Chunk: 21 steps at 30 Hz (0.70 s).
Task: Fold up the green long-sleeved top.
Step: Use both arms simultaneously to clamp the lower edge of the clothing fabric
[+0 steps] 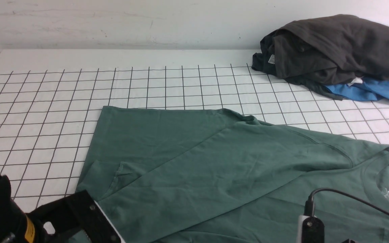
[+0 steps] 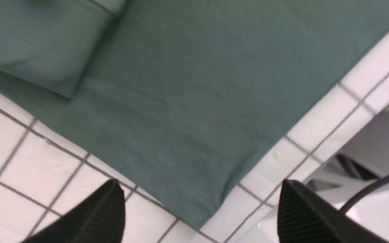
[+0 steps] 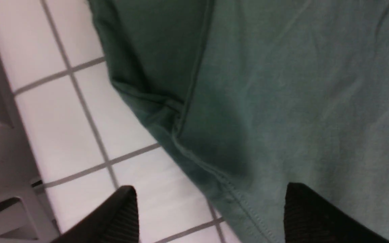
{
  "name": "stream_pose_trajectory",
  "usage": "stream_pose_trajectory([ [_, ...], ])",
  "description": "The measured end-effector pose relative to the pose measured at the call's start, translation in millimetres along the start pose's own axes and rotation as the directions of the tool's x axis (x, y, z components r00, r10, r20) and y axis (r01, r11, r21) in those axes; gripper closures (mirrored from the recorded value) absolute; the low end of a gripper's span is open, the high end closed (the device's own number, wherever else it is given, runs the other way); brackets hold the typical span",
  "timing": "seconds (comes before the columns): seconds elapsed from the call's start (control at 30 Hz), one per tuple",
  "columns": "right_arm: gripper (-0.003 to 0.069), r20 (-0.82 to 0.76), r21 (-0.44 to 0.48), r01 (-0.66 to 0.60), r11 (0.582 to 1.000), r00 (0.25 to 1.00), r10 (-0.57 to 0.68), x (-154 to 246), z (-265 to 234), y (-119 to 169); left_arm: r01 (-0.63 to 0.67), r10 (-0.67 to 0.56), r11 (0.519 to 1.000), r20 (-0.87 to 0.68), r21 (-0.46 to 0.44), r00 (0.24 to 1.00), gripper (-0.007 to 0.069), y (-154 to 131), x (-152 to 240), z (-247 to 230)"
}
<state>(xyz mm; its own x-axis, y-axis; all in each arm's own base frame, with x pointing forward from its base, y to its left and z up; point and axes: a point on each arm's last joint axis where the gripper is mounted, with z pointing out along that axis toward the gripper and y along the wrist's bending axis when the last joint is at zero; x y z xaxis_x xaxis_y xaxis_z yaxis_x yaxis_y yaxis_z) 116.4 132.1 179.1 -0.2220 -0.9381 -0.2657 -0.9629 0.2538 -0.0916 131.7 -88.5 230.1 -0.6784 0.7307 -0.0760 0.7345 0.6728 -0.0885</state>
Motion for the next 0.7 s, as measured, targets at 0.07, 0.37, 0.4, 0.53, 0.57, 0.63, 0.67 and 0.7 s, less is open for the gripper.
stream_pose_trajectory([
  [0.07,0.0141,-0.014,0.013,0.013,1.0,1.0,-0.013,-1.7,9.0,-3.3,-0.008,0.008,1.0,-0.015,-0.002,1.0,0.0079,-1.1,3.9,7.5],
  [0.37,0.0273,-0.063,0.018,0.024,1.0,0.998,-0.023,-13.5,27.4,-13.6,-0.014,0.014,1.0,-0.03,-0.005,0.999,0.0125,-1.4,8.8,16.0],
  [0.4,0.03,-0.059,0.027,0.023,0.999,0.998,-0.022,-15.7,26.4,-15.3,-0.018,0.018,1.0,-0.03,-0.005,0.999,0.0129,-1.4,8.8,16.0],
  [0.53,0.0479,-0.059,0.042,0.028,0.999,0.998,-0.025,-18.1,24.5,-17.9,-0.045,0.045,0.999,-0.049,0.011,0.998,0.013,-2.8,12.1,19.0],
  [0.57,0.0523,-0.064,0.04,0.025,0.999,0.998,-0.023,-17.9,24.3,-17.8,-0.052,0.053,0.998,-0.054,0.021,0.997,0.013,-3.7,13.2,20.4],
  [0.63,0.0598,-0.073,0.036,0.023,0.999,0.997,-0.021,-18.4,23.2,-18.2,-0.066,0.069,0.997,-0.061,0.042,0.996,0.013,-5.5,15.2,22.8],
  [0.67,0.0628,-0.079,0.033,0.023,0.999,0.997,-0.02,-19.6,21.7,-18.8,-0.078,0.081,0.995,-0.062,0.055,0.995,0.013,-7.0,16.1,24.3],
  [0.7,0.0643,-0.083,0.032,0.023,0.999,0.996,-0.02,-21.3,20.0,-19.7,-0.095,0.098,0.994,-0.063,0.063,0.993,0.013,-8.7,16.5,25.4],
])
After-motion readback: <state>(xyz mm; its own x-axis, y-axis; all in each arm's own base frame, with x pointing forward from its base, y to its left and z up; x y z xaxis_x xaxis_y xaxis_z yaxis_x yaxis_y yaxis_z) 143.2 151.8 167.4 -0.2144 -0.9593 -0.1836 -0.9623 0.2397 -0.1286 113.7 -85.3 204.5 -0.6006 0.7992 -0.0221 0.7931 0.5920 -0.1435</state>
